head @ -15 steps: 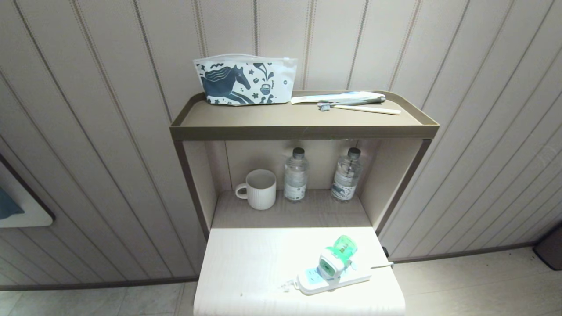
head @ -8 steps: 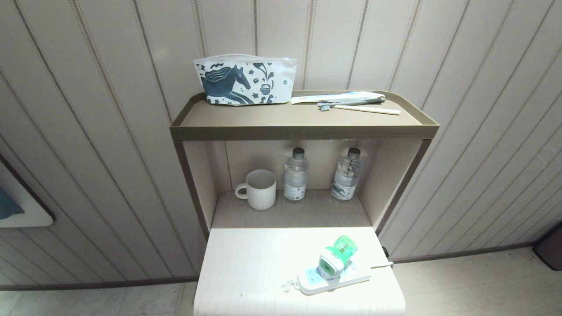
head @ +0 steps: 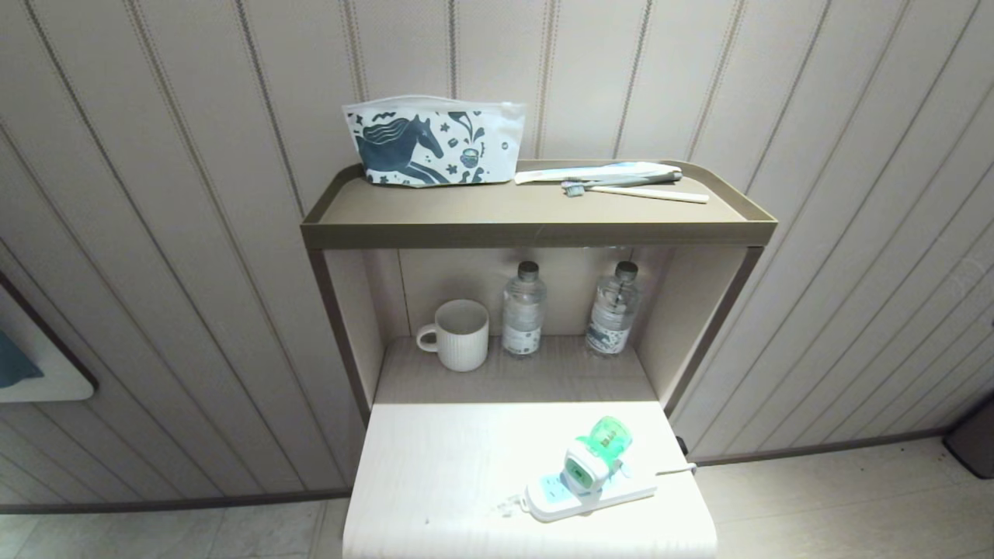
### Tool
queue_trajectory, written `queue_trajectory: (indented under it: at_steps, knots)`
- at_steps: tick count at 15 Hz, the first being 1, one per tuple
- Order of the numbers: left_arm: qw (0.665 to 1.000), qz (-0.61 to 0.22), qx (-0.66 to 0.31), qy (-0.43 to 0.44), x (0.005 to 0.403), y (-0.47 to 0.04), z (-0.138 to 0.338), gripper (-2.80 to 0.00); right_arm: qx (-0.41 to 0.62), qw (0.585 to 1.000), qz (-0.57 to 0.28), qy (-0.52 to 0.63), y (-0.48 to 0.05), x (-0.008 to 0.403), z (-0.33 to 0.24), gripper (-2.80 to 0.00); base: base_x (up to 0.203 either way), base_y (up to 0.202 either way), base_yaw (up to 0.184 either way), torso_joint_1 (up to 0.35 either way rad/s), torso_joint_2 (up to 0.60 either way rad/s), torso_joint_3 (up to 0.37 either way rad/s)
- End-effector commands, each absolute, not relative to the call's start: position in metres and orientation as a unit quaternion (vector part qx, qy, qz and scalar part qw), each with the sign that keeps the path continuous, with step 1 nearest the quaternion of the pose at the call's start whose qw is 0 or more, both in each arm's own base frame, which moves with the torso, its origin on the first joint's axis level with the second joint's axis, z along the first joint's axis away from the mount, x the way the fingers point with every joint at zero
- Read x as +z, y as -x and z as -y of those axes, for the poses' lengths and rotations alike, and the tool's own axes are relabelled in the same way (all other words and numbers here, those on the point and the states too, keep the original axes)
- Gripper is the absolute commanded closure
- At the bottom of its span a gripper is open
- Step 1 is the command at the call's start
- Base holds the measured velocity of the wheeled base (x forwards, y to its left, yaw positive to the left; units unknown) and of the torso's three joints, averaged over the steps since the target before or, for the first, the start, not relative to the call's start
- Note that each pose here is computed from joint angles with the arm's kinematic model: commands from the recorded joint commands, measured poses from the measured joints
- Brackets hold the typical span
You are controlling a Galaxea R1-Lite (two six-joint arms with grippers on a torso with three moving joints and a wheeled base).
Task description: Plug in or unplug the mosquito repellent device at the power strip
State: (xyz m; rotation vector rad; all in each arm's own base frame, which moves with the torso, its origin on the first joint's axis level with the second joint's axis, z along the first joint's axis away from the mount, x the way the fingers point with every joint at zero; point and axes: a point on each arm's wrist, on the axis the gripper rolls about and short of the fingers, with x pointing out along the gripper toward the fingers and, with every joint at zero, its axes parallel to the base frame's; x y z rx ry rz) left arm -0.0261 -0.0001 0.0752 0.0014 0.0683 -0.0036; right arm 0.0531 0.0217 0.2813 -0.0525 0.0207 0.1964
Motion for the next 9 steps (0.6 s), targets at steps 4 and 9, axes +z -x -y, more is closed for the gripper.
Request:
queue_trajectory:
  at_steps: [4, 9]
  knots:
    - [0.999, -0.035, -0.002, -0.001, 0.075, 0.026, 0.000, 0.00, -0.121, 0.993, -0.002, 0.008, -0.033, 0.217, 0.000, 0.00, 0.000, 0.000, 0.000, 0.000, 0.00, 0.000]
    - [0.999, -0.035, -0.002, -0.001, 0.075, 0.026, 0.000, 0.00, -0.245, 0.970, -0.007, -0.004, -0.013, 0.176, 0.012, 0.00, 0.000, 0.000, 0.000, 0.000, 0.00, 0.000]
